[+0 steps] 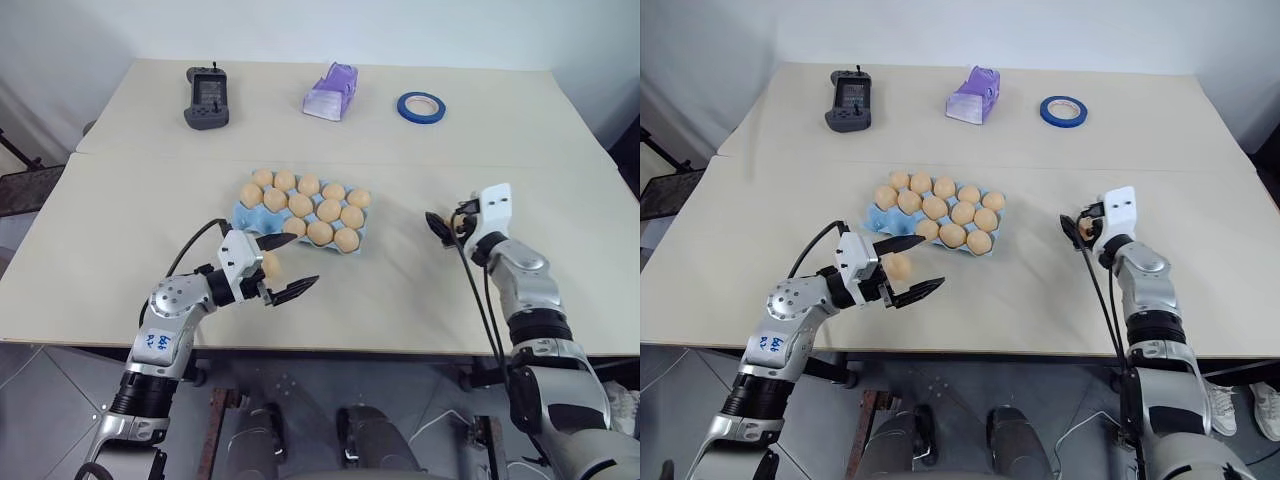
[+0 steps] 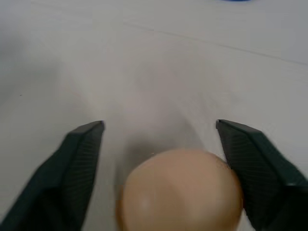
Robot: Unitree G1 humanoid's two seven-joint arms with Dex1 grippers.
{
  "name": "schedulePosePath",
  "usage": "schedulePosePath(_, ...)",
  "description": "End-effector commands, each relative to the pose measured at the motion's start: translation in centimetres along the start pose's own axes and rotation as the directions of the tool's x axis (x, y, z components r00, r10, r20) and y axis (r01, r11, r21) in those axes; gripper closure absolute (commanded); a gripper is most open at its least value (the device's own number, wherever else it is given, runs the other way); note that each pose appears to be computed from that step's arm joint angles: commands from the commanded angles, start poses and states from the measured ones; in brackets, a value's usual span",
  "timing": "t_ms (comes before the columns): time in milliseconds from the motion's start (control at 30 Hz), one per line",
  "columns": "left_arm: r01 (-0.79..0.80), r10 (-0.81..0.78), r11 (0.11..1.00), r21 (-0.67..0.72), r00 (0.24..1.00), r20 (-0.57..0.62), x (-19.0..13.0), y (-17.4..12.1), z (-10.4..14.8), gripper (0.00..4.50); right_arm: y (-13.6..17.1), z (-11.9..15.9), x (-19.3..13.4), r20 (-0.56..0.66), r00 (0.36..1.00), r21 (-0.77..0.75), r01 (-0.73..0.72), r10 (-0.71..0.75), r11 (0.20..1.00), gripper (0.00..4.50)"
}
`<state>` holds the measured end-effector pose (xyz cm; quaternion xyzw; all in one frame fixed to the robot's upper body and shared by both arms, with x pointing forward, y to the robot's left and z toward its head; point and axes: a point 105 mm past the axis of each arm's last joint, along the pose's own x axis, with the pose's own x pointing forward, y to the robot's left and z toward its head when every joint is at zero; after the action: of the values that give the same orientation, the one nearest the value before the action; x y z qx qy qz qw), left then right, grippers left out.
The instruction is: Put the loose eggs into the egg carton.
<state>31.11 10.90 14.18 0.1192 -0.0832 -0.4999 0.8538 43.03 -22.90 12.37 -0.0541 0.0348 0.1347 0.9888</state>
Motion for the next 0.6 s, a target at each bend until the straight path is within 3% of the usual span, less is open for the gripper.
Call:
schedulePosePath(33, -0.032, 0.031, 0.999, 0.044, 0.999, 0.026, -0.6, 0.3, 1.3, 0.00, -0.1, 1.4, 0.2, 0.049, 0.999, -0.013, 0.000, 0.001, 1.000, 2.08)
schedulePosePath(133, -0.068, 0.067, 0.997, 0.047, 0.998, 0.022, -1.4, 0.6, 1.5, 0.00, 1.3, 2.3, 0.3, 0.081, 0.994, -0.013, -0.066, 0.067, 0.998, 2.52)
schedulePosePath(267, -0.227, 0.227, 0.973, 0.024, 0.974, 0.023, -4.4, 2.2, 1.9, 0.00, 8.1, 7.1, 0.5, 0.225, 0.918, -0.042, -0.324, 0.325, 0.945, 2.58)
schedulePosePath(367, -0.373, 0.373, 0.928, -0.006, 0.928, 0.012, -7.7, 3.5, 1.8, 0.00, 14.7, 9.9, 0.6, 0.273, 0.824, -0.076, -0.496, 0.497, 0.865, 2.58)
schedulePosePath(600, -0.554, 0.552, 0.832, 0.010, 0.827, -0.102, -14.2, 3.8, 0.1, 0.00, 25.8, 11.5, 1.2, 0.260, 0.689, -0.129, -0.669, 0.676, 0.732, 2.58)
